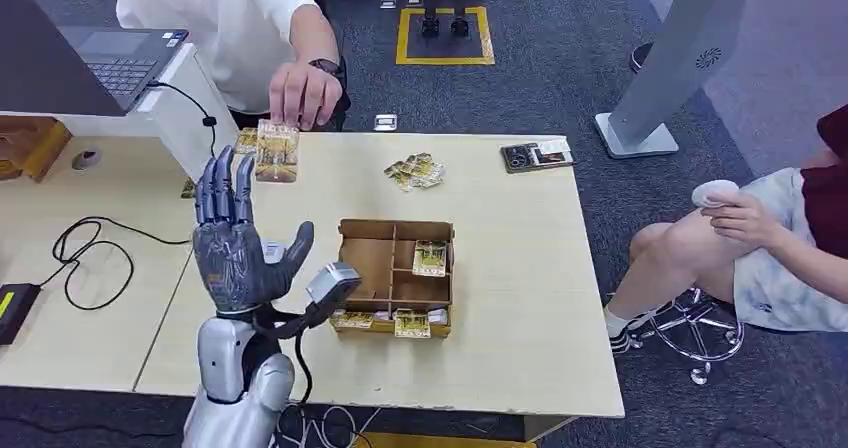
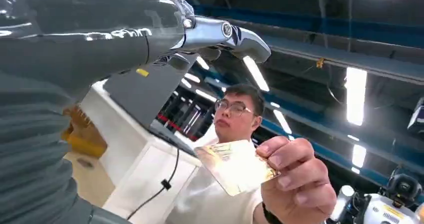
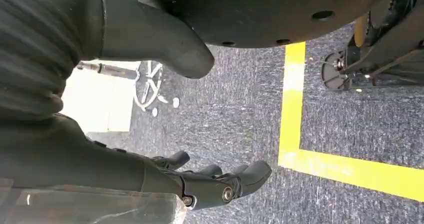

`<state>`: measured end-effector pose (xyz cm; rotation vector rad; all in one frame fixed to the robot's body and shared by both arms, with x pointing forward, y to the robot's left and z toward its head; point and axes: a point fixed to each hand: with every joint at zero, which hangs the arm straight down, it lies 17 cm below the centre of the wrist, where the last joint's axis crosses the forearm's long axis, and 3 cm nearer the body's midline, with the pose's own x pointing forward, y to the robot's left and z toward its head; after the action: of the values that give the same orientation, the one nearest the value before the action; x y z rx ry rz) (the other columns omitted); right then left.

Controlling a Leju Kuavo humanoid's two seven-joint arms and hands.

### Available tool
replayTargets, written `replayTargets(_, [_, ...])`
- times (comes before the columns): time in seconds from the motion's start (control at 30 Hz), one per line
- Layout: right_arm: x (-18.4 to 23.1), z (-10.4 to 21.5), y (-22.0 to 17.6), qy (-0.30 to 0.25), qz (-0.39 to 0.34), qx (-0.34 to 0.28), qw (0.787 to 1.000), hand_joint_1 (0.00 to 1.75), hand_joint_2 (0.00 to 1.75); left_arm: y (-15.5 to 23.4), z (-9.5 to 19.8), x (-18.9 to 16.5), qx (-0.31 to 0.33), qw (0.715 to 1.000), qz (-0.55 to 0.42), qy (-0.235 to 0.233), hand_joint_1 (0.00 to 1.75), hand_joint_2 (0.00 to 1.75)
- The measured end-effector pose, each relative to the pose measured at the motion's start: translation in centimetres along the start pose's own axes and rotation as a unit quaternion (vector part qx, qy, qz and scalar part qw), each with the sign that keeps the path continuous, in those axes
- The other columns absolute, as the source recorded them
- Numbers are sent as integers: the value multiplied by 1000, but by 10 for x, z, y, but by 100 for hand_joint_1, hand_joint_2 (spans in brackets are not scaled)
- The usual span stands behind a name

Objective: Pass the card to the sensor for recognition and then transmit it.

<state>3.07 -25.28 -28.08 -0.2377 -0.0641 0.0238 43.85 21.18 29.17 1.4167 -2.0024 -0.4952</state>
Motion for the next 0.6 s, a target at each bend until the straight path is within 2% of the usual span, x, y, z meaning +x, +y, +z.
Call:
replayTargets(0.23, [1, -1, -1, -3, 11, 3, 1000, 0, 175, 7, -15, -12, 10, 997, -77, -3, 0, 175])
replayTargets(0.43, [1, -1, -1, -4, 16, 4, 1000, 0, 175, 12, -21, -27, 18, 995, -95, 15, 0, 175])
replayTargets(0.6, [1, -2, -1, -4, 15, 5, 1000, 0, 175, 21, -31, -47, 33, 992, -115, 48, 0, 175])
